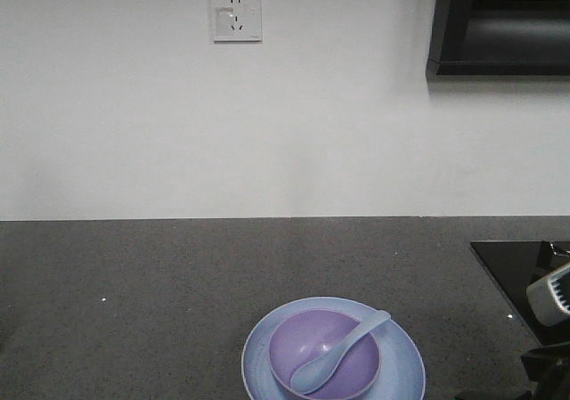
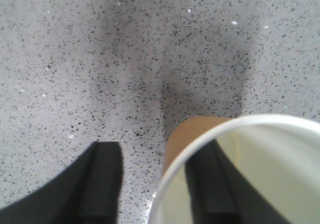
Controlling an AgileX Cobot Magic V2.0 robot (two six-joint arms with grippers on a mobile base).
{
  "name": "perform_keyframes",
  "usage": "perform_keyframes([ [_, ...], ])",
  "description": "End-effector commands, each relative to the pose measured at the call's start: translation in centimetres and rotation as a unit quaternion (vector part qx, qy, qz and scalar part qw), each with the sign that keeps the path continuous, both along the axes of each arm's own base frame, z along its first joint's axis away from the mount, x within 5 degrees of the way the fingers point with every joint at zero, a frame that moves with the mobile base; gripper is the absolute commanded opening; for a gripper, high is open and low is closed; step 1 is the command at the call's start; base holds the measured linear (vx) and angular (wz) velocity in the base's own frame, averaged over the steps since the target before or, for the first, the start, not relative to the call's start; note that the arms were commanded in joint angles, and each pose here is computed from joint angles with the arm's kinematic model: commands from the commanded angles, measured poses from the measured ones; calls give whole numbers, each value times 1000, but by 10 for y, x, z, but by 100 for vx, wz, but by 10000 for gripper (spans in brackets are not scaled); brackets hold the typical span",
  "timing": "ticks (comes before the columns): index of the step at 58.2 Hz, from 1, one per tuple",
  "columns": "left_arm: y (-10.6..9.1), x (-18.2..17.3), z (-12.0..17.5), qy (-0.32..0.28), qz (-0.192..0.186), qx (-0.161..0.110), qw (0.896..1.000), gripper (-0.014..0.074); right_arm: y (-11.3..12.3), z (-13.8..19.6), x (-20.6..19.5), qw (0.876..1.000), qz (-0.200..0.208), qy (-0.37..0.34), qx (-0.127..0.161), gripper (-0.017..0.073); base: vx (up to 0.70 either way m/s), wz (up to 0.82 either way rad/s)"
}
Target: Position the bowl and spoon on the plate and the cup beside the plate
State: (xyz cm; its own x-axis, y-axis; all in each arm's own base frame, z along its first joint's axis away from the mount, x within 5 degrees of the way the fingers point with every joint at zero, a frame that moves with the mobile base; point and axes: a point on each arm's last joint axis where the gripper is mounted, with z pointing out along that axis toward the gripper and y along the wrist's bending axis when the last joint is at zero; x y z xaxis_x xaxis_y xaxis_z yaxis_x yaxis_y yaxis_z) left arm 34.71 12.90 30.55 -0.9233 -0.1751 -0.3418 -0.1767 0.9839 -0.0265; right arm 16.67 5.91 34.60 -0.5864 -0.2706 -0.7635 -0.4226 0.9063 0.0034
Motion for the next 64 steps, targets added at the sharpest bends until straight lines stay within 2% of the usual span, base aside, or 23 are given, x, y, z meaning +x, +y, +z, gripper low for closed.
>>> perform_keyframes([
  [1,-2,-4,28,-53,3,12,999,276,0,16,2,998,-3,-53,15,549,0,0],
  [4,-2,-4,28,-53,3,12,999,243,0,16,2,998,-3,-53,15,549,0,0],
  [5,-2,-4,28,-53,3,12,999,188,0,16,2,998,-3,-53,15,549,0,0],
  [12,-3,-4,28,-55,3,7,998,146,0,16,2,998,-3,-53,15,549,0,0],
  [22,-7,-4,31,-64,-5,-6,998,125,0,16,2,998,-3,-53,15,549,0,0],
  [31,-13,-9,46,-93,-14,-12,995,125,0,16,2,998,-3,-53,15,549,0,0],
  [39,-22,-15,60,-127,-31,-33,991,125,0,16,2,998,-3,-53,15,549,0,0],
  [45,-31,-18,72,-157,-63,-52,984,125,0,16,2,998,-3,-53,15,549,0,0],
  [53,-52,-21,84,-189,-124,-79,971,128,0,16,2,999,-3,-51,14,549,0,0],
  [59,-78,-17,85,-188,-171,-89,963,130,0,16,2,999,-3,-52,14,549,0,0],
  [64,-109,-12,84,-183,-215,-91,955,132,0,16,2,999,-3,-52,14,549,0,0],
])
